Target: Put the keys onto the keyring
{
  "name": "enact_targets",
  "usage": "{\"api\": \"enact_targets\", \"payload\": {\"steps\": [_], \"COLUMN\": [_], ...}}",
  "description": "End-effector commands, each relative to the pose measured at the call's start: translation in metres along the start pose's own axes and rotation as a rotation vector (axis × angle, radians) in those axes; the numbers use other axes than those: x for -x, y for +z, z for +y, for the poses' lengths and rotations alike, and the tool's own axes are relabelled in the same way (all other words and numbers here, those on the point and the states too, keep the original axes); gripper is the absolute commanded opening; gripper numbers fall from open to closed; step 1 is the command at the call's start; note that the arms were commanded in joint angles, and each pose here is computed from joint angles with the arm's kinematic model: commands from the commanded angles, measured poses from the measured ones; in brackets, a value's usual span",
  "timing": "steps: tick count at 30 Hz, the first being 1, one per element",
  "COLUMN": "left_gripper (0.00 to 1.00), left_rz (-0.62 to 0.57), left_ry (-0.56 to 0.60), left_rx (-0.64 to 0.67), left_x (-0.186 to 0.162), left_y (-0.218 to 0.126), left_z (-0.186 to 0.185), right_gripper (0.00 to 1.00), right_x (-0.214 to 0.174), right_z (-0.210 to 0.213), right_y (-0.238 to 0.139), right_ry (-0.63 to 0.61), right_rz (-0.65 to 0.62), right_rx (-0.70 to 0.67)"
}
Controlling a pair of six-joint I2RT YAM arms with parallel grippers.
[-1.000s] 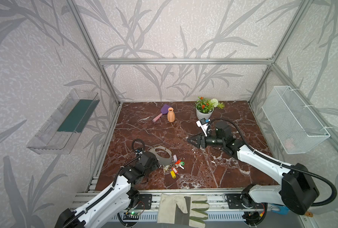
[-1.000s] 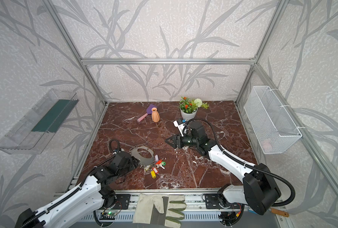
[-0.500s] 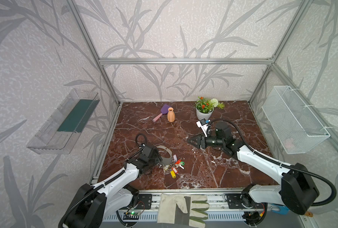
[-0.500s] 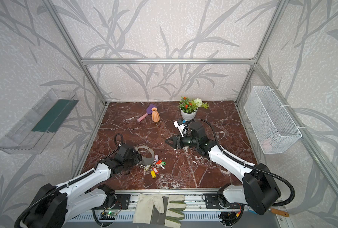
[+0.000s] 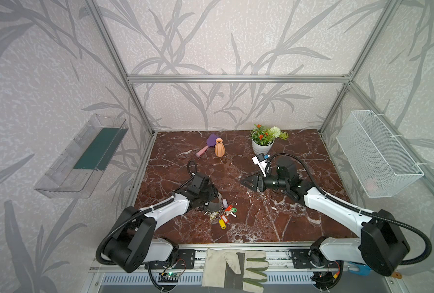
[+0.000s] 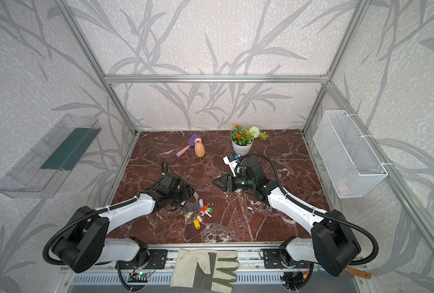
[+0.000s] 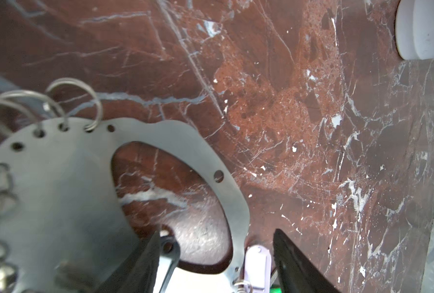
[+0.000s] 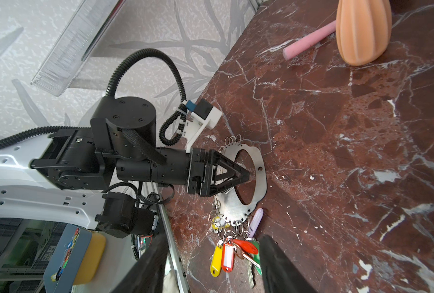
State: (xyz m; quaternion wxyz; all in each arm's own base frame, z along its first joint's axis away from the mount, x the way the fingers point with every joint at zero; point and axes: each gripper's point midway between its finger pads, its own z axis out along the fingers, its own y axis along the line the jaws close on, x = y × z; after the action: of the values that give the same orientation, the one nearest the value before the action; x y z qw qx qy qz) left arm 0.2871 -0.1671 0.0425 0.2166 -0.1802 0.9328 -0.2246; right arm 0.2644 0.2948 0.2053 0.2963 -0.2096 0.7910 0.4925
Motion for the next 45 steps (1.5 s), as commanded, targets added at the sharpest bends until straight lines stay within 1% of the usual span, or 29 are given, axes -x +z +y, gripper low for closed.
{"api": "enact_targets", "payload": {"steps": [1, 4, 7, 10, 12, 14, 15, 16, 17, 18, 20, 22, 25, 27, 28, 31, 34, 36, 39, 42, 45], "left_gripper": [0.70, 0.69, 0.69, 0.66, 0.63, 0.59, 0.54, 0.44, 0.38, 0.35, 0.34, 0.34, 0.34, 0.34, 0.34, 0.34, 0.33, 0.32, 0.30, 0.29, 0.28], "left_rz": [-0.011, -0.020, -0.114, -0.181, -0.209, -0.219, -0.224, -0.234, -0.237, -0.237, -0.236, -0.223, -0.150, -0.125, -0.120, -0.110, -0.100, -0.102, -0.110, -0.084, -0.076], "left_ry": [0.046, 0.065, 0.061, 0.078, 0.105, 0.090, 0.074, 0.054, 0.034, 0.018, -0.013, -0.027, -0.026, 0.014, 0.022, 0.116, 0.179, 0.196, 0.211, 0.251, 0.264], "left_rx": [-0.125, -0.203, -0.220, -0.144, -0.097, -0.015, 0.008, 0.025, 0.048, 0.068, 0.125, 0.157, 0.094, 0.033, 0.026, 0.013, 0.066, 0.042, 0.073, 0.098, 0.109], "left_x": [0.010, 0.012, 0.028, 0.038, 0.035, 0.023, 0.017, 0.011, 0.003, -0.002, -0.013, -0.021, -0.037, -0.042, -0.043, -0.043, -0.043, -0.041, -0.035, -0.035, -0.034], "left_y": [0.003, -0.001, -0.023, -0.054, -0.076, -0.091, -0.095, -0.099, -0.103, -0.106, -0.110, -0.109, -0.091, -0.078, -0.074, -0.070, -0.066, -0.061, -0.055, -0.048, -0.044], "left_z": [-0.046, -0.071, -0.068, -0.042, -0.023, 0.008, 0.020, 0.033, 0.046, 0.056, 0.078, 0.091, 0.088, 0.079, 0.079, 0.073, 0.080, 0.073, 0.071, 0.069, 0.066], "right_gripper": [0.59, 0.58, 0.56, 0.53, 0.50, 0.47, 0.42, 0.37, 0.33, 0.31, 0.27, 0.23, 0.18, 0.18, 0.17, 0.17, 0.17, 0.17, 0.17, 0.17, 0.16], "right_x": [0.002, 0.003, 0.003, -0.005, -0.013, -0.018, -0.019, -0.022, -0.023, -0.026, -0.034, -0.047, -0.061, -0.067, -0.069, -0.073, -0.078, -0.083, -0.087, -0.087, -0.087], "right_z": [0.004, 0.000, -0.008, -0.019, -0.021, -0.024, -0.024, -0.027, -0.025, -0.024, -0.021, -0.021, -0.020, -0.022, -0.024, -0.026, -0.027, -0.029, -0.032, -0.034, -0.036], "right_y": [-0.007, -0.008, -0.004, 0.008, 0.022, 0.037, 0.044, 0.055, 0.065, 0.074, 0.097, 0.120, 0.149, 0.162, 0.167, 0.175, 0.182, 0.187, 0.191, 0.196, 0.198], "right_ry": [-0.029, -0.034, -0.039, -0.064, -0.092, -0.111, -0.110, -0.095, -0.082, -0.070, -0.055, -0.033, 0.001, 0.028, 0.040, 0.060, 0.069, 0.077, 0.094, 0.098, 0.092], "right_rz": [-0.016, -0.024, -0.020, 0.031, 0.089, 0.134, 0.147, 0.170, 0.186, 0.204, 0.243, 0.296, 0.354, 0.371, 0.373, 0.384, 0.405, 0.425, 0.436, 0.440, 0.447], "right_rx": [-0.014, -0.038, -0.075, -0.143, -0.170, -0.188, -0.186, -0.182, -0.160, -0.140, -0.112, -0.091, -0.061, -0.042, -0.039, -0.028, -0.014, -0.015, -0.012, -0.014, -0.019]}}
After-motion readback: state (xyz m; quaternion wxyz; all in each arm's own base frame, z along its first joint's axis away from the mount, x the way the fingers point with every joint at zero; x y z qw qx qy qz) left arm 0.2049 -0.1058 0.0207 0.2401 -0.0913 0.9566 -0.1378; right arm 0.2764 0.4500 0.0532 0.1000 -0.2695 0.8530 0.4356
